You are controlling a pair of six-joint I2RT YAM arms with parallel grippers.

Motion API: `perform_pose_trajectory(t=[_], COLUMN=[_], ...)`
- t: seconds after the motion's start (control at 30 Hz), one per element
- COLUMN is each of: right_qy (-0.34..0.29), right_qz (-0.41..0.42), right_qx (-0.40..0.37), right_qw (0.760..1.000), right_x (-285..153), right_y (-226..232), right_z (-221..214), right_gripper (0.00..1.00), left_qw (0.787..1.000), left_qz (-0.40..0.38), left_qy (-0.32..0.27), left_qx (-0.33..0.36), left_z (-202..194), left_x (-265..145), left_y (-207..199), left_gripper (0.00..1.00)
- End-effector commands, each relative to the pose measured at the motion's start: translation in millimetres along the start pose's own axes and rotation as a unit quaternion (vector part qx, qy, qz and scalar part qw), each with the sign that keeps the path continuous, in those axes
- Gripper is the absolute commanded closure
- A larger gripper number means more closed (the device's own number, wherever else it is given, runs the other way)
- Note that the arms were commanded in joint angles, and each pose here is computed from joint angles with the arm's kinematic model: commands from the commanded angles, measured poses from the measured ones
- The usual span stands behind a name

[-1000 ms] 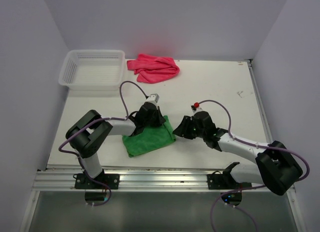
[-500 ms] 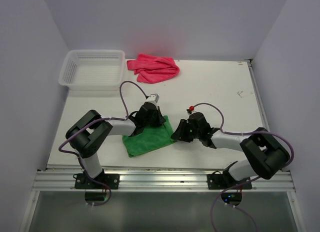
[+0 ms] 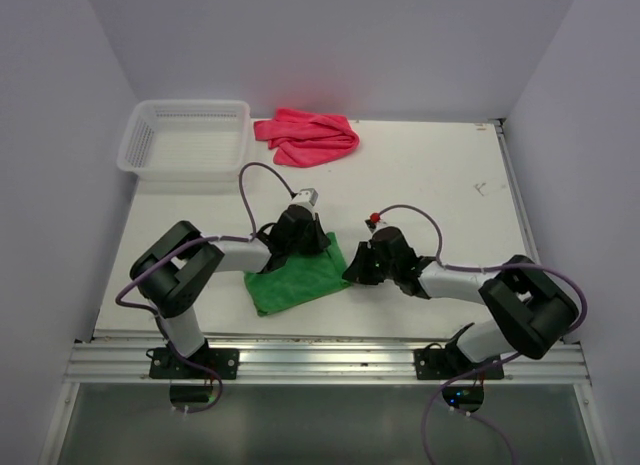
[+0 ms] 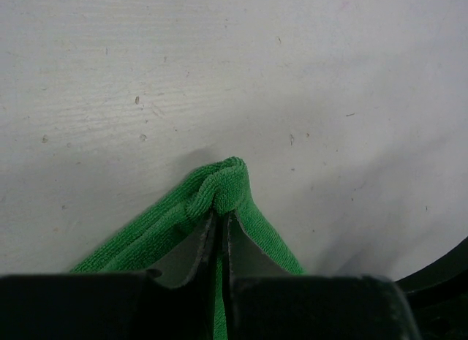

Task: Roll the towels
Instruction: Roll the towel

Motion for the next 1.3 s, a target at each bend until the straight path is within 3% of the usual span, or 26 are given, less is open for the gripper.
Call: perform_pose_trajectory(t=[0.0, 0.2, 0.87, 1.27], right_qy=[0.030, 0.024, 0.007, 0.002], right_qz=[-0.070, -0.137, -0.230, -0.271], right_qx=[-0.081, -0.177, -0.316, -0.337], right_qw=[0.994, 0.974, 0.920, 0.902], right_x=[-11.1, -19.7, -29.6, -29.7], right_y=[-13.9, -3.0, 21.6, 24.7], right_z=[-15.3, -12.8, -17.1, -20.7], right_gripper=[0.97, 1.00, 1.00, 1.00], left_qw=[0.999, 1.000, 1.000, 1.000], left_qz=[0.041, 0.018, -0.010, -0.019], left_qy=[0.017, 0.013, -0.001, 0.002], left_qx=[0.001, -0.012, -0.001, -0.011], left_z=[-4.6, 5.9, 44.4, 39.1], left_x=[-6.6, -9.5, -44.7, -57.5], left_y=[19.4, 5.8, -29.3, -27.9], left_gripper=[1.00, 0.96, 0.83, 0.80])
Point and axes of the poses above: each gripper's point midway between its finger pads, its own x axis out along the fingers, its own y axis along the line the jaws close on, z = x × y, the point moved 2 cm from there along -x, back along the fingers, and after that the axes turned 12 degrees about -x, right-handed, at the moved point
